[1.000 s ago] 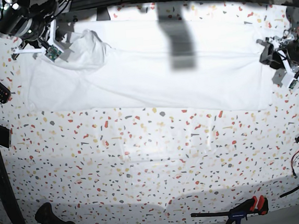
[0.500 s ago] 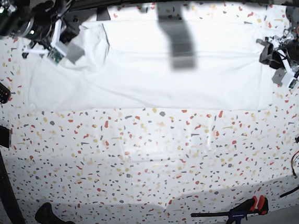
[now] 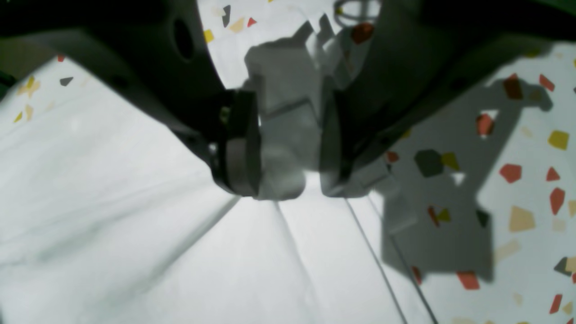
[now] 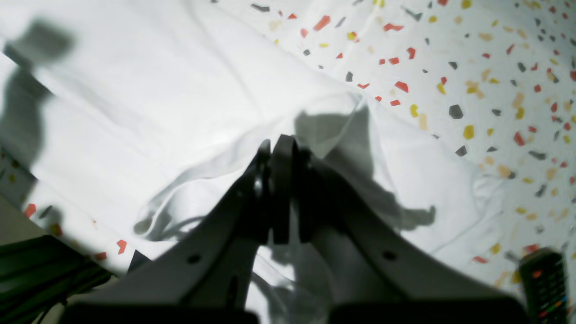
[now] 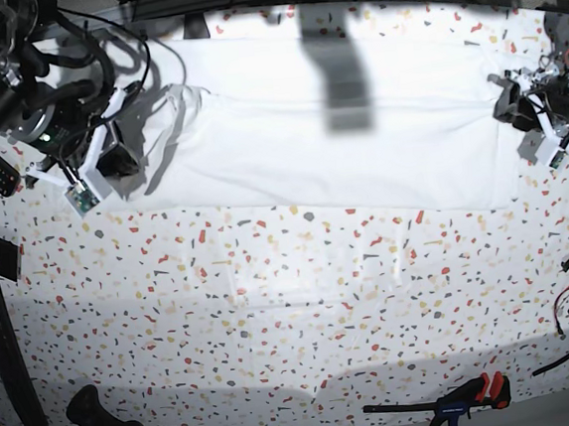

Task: Fold the T-shirt properly
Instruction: 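Release the strip ends and move both grippers inward along the strip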

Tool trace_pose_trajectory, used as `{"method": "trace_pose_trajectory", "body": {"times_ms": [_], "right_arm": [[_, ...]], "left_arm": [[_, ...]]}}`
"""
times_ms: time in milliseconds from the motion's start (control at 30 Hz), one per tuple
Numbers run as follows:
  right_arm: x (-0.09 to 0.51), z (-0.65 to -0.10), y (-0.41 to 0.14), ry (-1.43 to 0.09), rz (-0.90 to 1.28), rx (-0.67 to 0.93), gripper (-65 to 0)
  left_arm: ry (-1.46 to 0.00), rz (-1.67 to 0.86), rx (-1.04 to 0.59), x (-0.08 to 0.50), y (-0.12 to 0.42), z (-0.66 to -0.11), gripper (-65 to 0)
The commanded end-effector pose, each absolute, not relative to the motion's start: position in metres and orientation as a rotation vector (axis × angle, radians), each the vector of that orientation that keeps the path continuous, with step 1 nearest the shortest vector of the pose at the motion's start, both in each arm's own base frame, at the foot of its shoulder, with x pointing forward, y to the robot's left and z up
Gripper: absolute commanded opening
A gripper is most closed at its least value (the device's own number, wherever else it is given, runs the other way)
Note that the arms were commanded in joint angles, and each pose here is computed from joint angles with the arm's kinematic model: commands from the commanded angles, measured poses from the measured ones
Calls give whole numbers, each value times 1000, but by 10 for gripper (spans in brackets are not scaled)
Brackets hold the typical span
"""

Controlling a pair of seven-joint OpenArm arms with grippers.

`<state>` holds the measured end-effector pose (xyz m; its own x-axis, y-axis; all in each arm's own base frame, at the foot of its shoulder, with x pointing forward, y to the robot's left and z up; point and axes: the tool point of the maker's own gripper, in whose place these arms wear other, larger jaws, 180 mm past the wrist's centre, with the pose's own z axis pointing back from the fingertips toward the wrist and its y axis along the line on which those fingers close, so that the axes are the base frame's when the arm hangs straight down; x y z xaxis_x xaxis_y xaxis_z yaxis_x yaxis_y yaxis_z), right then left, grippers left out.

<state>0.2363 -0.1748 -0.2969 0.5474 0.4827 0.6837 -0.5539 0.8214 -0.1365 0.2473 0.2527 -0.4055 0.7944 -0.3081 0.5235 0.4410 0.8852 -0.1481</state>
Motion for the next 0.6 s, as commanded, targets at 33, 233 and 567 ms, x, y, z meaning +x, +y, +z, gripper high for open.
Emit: {"method": "trace_pose_trajectory", "body": {"times_ms": [33,233,567], "right_arm": [[241,-302,-187,-769,555,86,-650],[233,-353,-243,-605,345,-38,-650],[216,-386,-262,-485,285,-37,-568]], "left_arm": [[-536,-427,-249,255,259,-395,-433],[-536,-427,-248,255,259,-395,-433],[-535,-427,-248,254,260,-395,-433]]}}
